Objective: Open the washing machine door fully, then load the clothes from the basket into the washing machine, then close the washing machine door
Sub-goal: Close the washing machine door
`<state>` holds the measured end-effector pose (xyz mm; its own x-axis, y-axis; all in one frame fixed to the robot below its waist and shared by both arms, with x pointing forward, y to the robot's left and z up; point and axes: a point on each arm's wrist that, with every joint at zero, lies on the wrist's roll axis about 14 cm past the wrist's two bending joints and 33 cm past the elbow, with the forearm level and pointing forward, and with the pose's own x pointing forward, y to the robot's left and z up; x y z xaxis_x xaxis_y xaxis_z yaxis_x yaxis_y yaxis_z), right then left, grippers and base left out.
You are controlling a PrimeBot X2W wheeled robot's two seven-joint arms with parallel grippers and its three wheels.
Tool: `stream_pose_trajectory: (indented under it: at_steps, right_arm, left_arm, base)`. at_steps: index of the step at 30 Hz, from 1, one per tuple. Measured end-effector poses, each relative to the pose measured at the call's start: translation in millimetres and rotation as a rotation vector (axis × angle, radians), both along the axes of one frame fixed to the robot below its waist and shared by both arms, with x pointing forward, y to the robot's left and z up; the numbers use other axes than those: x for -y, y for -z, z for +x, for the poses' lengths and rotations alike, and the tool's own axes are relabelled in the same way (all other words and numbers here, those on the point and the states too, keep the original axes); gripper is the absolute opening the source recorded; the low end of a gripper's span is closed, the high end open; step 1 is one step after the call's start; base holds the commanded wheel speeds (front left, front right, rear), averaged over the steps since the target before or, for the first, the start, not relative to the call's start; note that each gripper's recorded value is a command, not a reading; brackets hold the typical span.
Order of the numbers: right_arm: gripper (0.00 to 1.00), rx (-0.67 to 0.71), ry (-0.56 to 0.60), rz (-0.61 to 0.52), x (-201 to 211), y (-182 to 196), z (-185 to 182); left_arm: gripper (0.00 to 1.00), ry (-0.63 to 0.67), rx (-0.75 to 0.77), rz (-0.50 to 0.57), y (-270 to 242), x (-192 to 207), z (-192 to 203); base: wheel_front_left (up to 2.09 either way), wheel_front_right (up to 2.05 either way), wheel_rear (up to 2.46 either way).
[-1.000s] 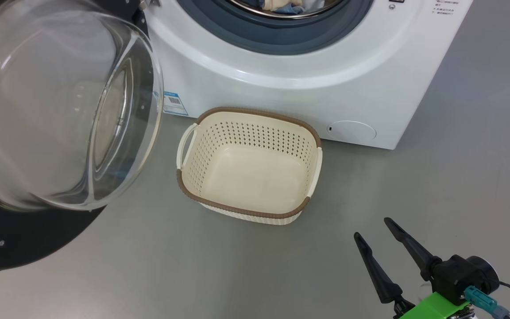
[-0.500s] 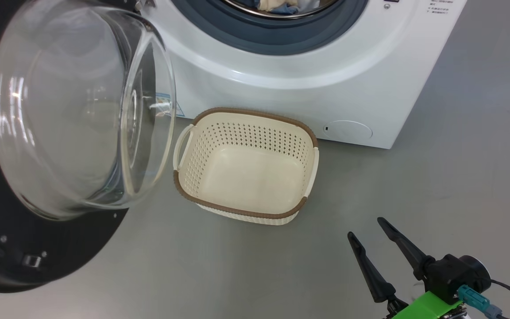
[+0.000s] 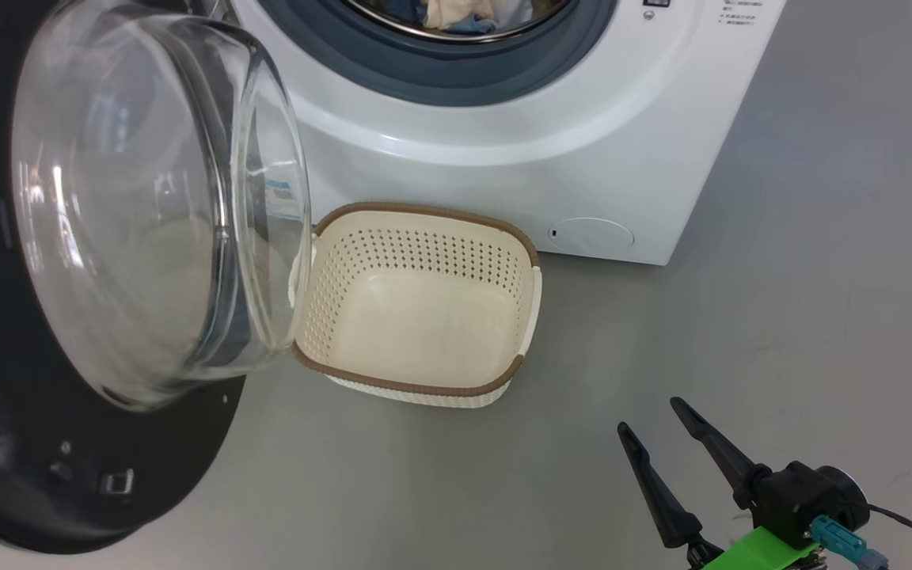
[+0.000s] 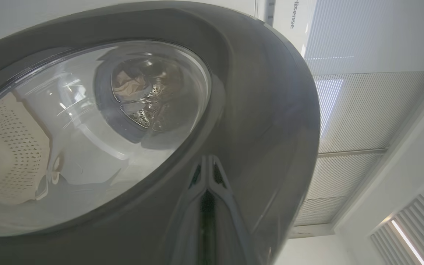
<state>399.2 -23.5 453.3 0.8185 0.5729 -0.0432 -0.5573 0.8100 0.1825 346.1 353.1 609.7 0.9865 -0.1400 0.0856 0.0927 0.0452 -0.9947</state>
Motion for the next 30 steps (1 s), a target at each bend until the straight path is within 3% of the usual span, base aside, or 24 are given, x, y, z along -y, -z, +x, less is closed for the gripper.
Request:
stream_pose_trajectory:
  at_steps: [20, 30]
  right_arm:
    - [1.0, 0.007, 0.074, 0.012, 17, -5, -2]
    - [1.0, -0.002, 0.198, 0.014, 53, -4, 0]
  left_arm:
    - [0.0, 0.275, 0.103, -0.007, -14, 91, 52]
    - [0.0, 0.351, 0.184, -0.078, -16, 136, 101]
  base:
    - [0.0, 0.0, 0.0]
    - [0.0, 0.0, 0.0]
